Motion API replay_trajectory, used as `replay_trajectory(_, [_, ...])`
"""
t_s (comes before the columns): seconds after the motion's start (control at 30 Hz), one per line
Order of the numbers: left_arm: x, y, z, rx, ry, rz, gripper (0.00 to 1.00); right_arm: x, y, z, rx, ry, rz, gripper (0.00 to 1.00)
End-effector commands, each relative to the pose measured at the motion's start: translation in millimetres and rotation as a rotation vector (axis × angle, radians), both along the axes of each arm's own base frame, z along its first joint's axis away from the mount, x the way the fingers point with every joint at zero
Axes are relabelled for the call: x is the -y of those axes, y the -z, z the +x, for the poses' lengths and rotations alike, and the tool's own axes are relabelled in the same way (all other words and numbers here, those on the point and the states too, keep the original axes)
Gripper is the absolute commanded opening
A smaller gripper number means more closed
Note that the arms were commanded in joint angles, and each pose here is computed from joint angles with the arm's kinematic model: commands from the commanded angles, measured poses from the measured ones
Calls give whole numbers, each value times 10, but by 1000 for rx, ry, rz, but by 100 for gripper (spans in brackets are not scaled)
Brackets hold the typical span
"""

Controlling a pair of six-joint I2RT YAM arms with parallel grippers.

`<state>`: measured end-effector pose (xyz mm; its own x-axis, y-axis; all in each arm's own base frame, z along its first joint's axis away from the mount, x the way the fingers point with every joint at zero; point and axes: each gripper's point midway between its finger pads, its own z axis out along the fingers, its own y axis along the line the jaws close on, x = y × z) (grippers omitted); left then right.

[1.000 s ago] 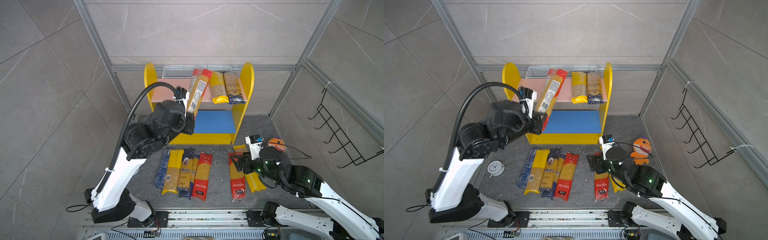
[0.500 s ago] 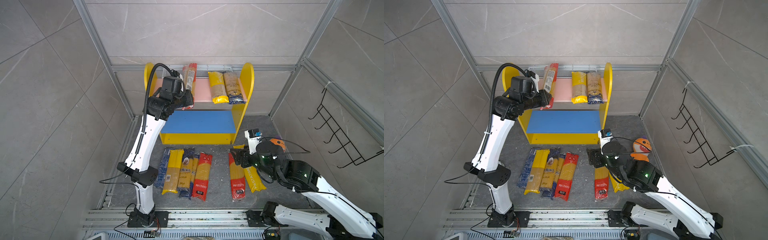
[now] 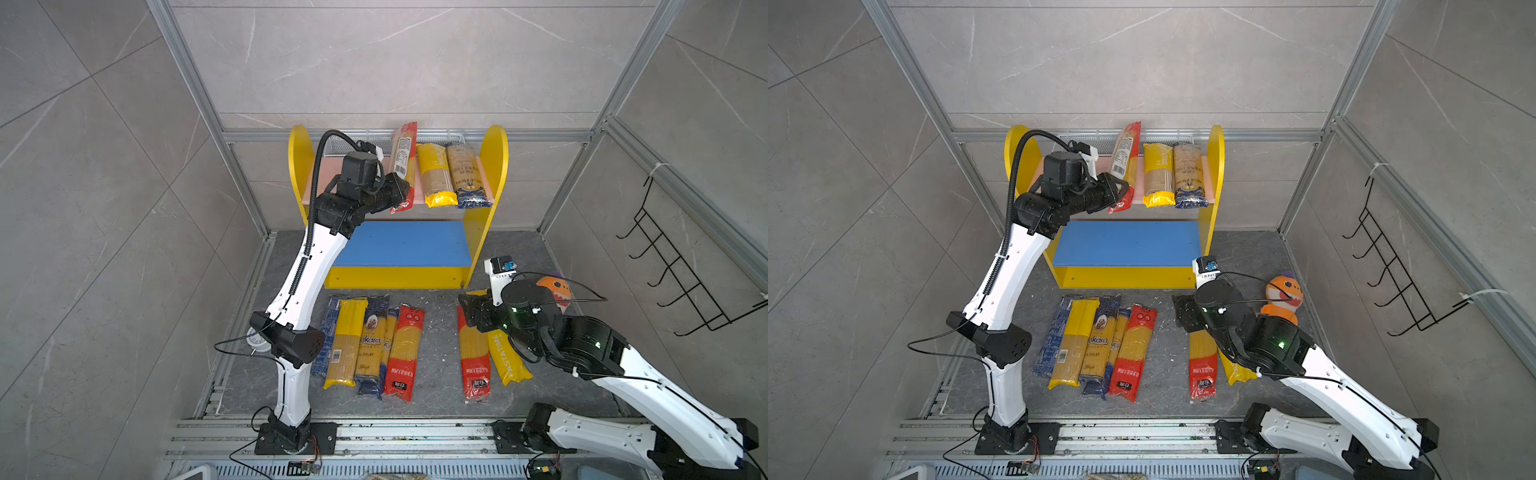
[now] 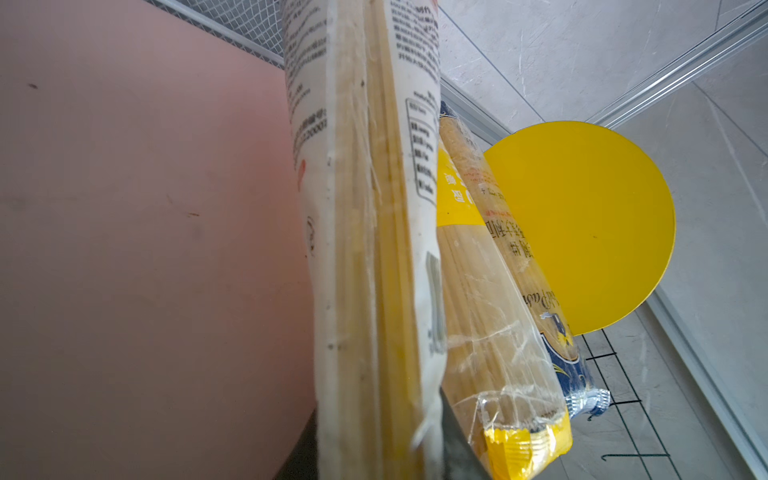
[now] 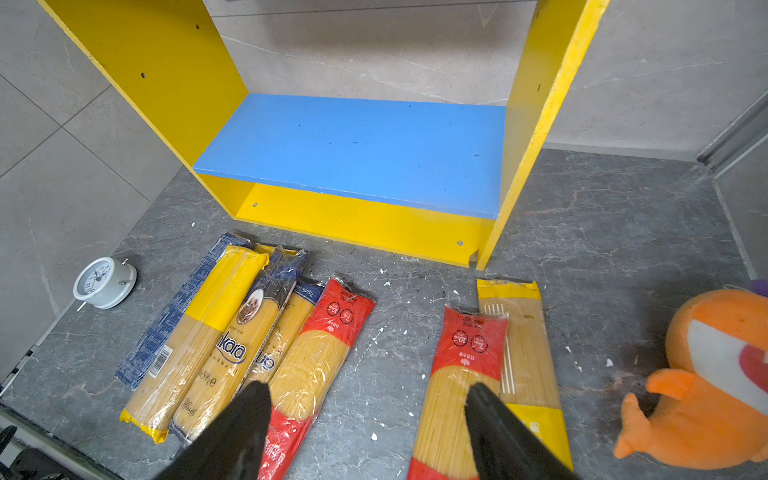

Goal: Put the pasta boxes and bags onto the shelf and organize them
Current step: 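Lower the bag onto the pink shelf beside the yellow bag, open left gripper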

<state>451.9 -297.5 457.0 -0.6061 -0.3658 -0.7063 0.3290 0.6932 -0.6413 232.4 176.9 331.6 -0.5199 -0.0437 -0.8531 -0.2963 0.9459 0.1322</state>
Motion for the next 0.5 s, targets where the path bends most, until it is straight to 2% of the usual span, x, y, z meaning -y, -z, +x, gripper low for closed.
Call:
replay_trajectory(0.0, [12,-847,-77,245,32,-176,41,28,-109,36,35,15,12,78])
replay_trajectory(0.17, [30,-800,-69,240,39,-177,62,77,-124,14,39,22,18,78])
replay_trajectory(0.33, [66,-805,-136,247,74,-203,73,135,-117,-16,36,33,18,79])
replay_trajectory(0.47, [20,-769,-219,232,72,-192,76,177,-131,-39,40,42,27,82])
